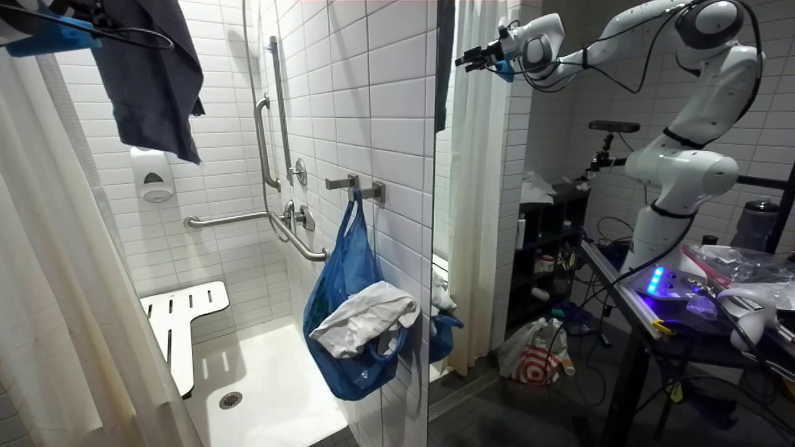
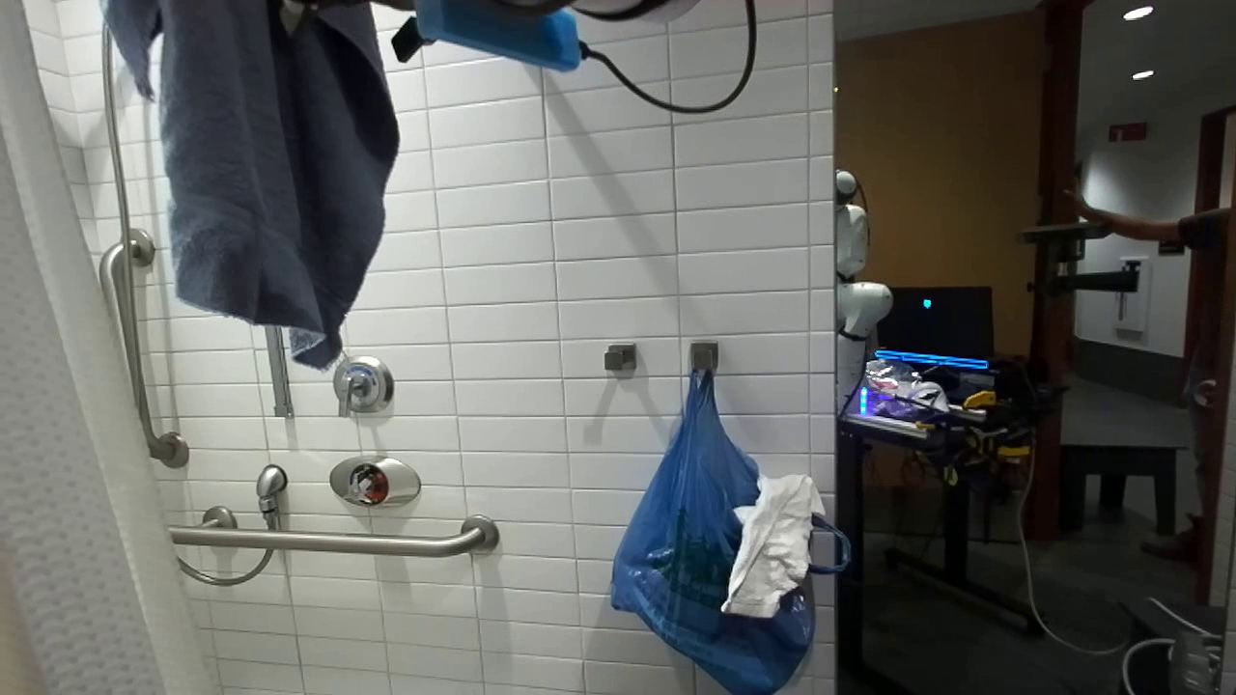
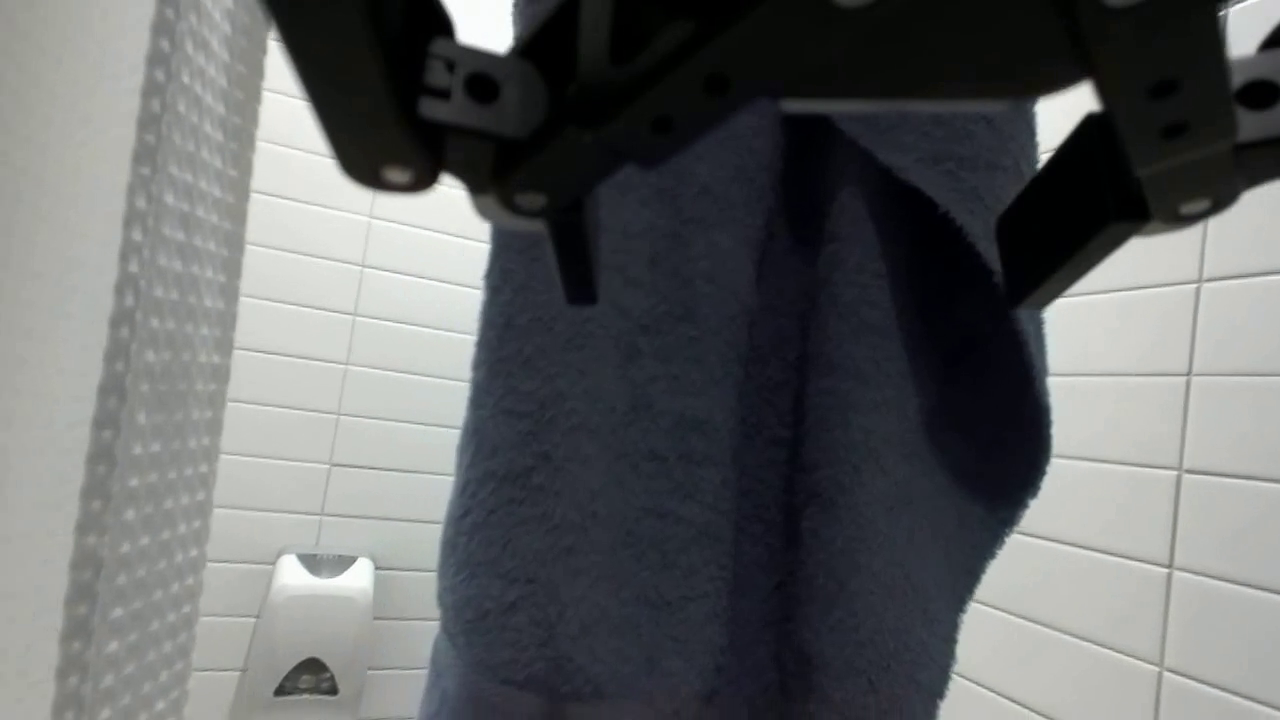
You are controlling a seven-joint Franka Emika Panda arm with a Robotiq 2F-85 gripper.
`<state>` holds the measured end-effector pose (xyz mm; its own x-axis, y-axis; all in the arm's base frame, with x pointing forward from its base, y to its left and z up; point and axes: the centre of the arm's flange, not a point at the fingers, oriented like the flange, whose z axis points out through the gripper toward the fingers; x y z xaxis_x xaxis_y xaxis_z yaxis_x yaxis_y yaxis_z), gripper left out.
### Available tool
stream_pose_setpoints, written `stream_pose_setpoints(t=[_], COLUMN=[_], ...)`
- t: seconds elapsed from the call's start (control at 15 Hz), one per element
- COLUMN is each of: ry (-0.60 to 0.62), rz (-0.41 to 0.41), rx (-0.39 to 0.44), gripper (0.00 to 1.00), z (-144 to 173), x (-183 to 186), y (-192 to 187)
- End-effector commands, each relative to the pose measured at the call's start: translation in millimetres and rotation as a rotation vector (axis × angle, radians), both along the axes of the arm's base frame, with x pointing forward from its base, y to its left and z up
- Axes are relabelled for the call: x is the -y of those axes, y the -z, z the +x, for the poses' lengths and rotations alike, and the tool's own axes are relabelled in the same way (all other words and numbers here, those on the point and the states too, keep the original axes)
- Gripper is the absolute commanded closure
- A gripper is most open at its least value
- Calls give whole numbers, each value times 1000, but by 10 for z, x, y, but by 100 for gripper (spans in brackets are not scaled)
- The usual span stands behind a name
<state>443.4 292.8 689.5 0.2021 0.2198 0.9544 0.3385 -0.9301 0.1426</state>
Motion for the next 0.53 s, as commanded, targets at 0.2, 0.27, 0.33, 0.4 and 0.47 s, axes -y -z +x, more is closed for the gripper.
stream_pose_setpoints(t=[0.2, 0.27, 0.33, 0.4, 0.47], ry=[53, 18, 23, 26, 28], rz=[39, 31, 35, 36, 36], rx=[-34, -38, -40, -40, -39], gripper=[0, 0, 0, 0, 0], z=[78, -43, -54, -67, -78], x=[-828, -542, -624, -675, -700], y=[-237, -39, -84, -115, -132])
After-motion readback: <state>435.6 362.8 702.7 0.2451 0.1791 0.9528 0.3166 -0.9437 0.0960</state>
